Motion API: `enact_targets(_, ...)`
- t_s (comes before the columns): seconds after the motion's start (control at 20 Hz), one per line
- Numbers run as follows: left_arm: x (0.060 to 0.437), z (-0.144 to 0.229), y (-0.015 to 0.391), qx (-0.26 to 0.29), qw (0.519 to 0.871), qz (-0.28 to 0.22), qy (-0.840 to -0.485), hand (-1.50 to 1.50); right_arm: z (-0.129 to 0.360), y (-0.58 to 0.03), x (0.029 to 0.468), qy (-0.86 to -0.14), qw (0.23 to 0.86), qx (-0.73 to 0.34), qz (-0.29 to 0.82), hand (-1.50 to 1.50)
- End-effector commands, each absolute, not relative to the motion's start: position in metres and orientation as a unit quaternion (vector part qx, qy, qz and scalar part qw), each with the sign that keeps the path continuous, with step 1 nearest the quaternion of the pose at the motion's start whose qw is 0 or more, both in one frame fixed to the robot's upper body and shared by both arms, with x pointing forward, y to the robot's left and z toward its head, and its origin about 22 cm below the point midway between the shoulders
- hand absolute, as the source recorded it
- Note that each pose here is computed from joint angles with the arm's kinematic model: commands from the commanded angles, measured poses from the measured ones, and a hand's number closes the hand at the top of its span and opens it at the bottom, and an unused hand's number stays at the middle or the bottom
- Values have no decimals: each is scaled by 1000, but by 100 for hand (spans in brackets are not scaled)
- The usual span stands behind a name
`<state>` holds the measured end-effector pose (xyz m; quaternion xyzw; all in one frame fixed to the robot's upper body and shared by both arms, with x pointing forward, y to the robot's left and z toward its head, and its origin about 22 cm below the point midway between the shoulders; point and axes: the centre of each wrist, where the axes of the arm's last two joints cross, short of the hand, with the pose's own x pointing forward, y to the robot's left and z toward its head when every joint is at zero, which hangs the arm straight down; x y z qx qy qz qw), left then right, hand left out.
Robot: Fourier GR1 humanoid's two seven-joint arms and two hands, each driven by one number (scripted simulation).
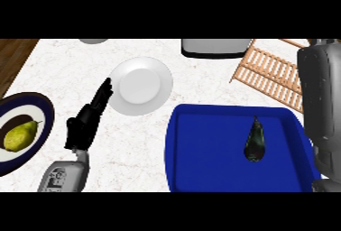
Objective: Pick the squash from the tray and place it in the tiered shelf
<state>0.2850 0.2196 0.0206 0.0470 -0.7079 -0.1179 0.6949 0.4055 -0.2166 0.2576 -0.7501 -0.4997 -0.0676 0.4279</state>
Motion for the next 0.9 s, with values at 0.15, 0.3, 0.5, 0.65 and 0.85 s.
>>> enact_targets(0.15,290,21,221,48,696,-116,-707,0,235,-259,410,-550,422,-709,-131,150)
enact_targets(0.3,285,28,222,42,700,-124,-702,0,228,-245,411,-552,422,-707,-129,150)
enact_targets(0.5,266,5,223,46,696,-117,-707,0,227,-268,405,-552,426,-705,-126,150)
enact_targets(0.65,287,22,227,42,698,-119,-704,0,213,-305,408,-418,445,-781,-129,150)
enact_targets(0.85,275,22,230,59,697,-116,-706,0,230,-303,391,-397,453,-782,-158,-150)
